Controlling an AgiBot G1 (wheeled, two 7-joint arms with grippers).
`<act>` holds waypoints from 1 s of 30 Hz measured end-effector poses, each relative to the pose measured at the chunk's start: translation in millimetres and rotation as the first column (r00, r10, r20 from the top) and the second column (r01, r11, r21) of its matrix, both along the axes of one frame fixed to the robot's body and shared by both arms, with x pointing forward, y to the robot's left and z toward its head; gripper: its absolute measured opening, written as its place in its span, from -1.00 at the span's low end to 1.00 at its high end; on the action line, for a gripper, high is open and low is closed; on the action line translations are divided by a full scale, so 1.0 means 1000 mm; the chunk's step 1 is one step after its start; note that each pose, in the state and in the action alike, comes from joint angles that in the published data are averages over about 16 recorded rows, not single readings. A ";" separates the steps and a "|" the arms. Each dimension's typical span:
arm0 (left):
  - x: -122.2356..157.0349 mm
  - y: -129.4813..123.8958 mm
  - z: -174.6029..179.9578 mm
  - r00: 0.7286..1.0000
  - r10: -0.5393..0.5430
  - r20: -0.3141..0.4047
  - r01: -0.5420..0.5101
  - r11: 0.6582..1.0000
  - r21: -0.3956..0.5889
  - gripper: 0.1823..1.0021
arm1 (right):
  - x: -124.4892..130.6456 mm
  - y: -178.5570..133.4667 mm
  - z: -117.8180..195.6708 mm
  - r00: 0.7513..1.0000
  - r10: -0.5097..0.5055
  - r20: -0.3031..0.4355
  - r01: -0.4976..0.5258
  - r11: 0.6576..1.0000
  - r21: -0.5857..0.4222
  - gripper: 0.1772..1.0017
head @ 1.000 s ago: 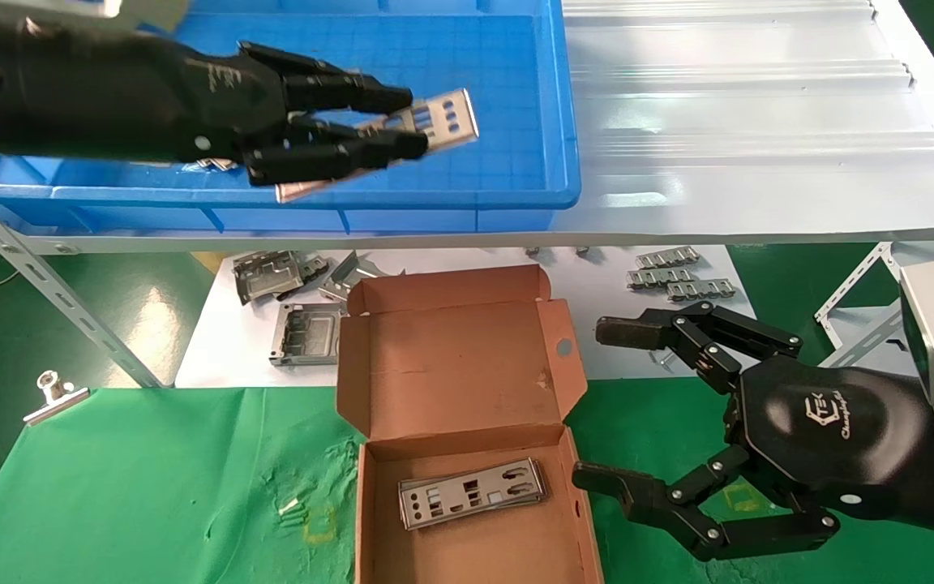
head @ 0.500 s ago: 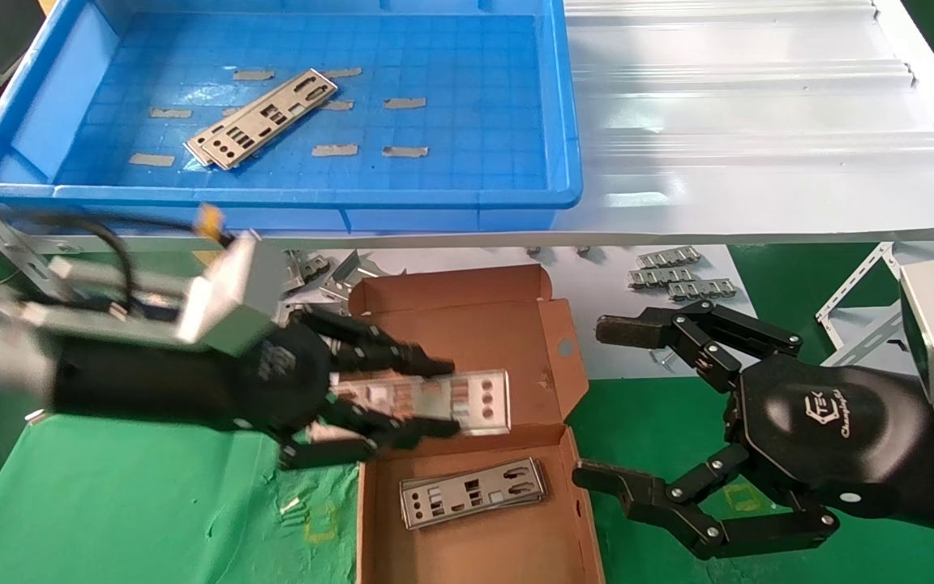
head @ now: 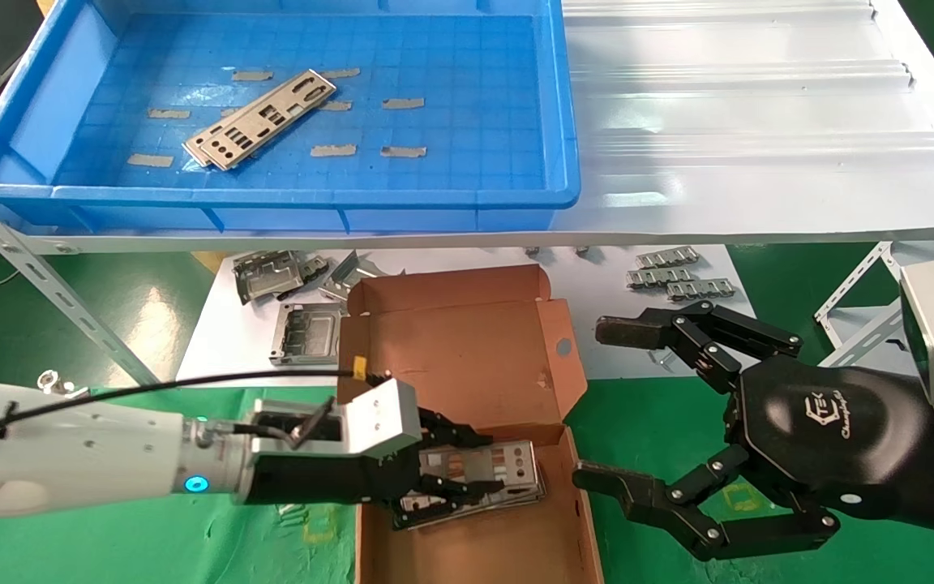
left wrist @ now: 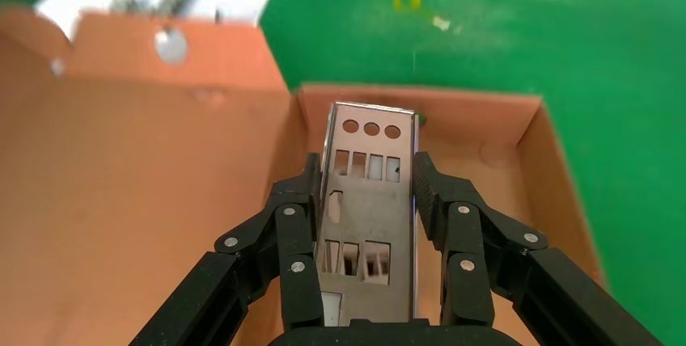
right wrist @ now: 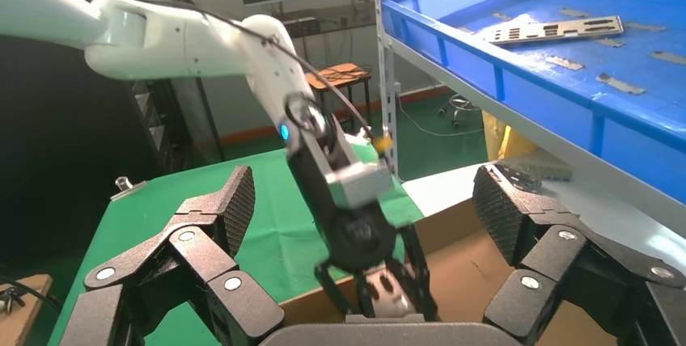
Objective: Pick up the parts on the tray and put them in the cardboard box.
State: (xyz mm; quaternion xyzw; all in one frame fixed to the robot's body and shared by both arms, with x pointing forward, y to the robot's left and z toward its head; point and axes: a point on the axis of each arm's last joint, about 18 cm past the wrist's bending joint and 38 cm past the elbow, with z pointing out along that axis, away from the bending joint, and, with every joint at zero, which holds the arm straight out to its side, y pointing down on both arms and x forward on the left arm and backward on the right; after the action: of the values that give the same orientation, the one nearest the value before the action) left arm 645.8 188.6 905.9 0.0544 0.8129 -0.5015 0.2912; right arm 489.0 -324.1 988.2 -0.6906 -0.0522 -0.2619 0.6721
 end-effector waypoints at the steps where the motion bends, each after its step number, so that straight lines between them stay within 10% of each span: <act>1: 0.002 -0.002 -0.004 1.000 0.007 -0.005 -0.007 1.000 0.003 -0.37 | 0.000 0.000 0.000 1.000 0.000 0.000 0.000 1.000 0.000 1.00; 19: 0.024 -0.016 -0.034 0.988 0.081 -0.130 -0.081 0.997 0.001 -0.26 | 0.000 0.000 0.000 1.000 0.000 0.000 0.000 1.000 0.000 1.00; 30: 0.013 -0.014 -0.022 0.984 0.026 -0.175 -0.036 0.998 -0.056 0.14 | 0.000 0.000 0.000 1.000 0.000 0.000 0.000 1.000 0.000 1.00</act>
State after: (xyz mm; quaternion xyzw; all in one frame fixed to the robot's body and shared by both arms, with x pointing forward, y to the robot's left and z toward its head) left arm 658.6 174.5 884.2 -0.0108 0.8207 -0.5237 0.2283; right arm 489.0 -324.1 988.2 -0.6906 -0.0522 -0.2619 0.6721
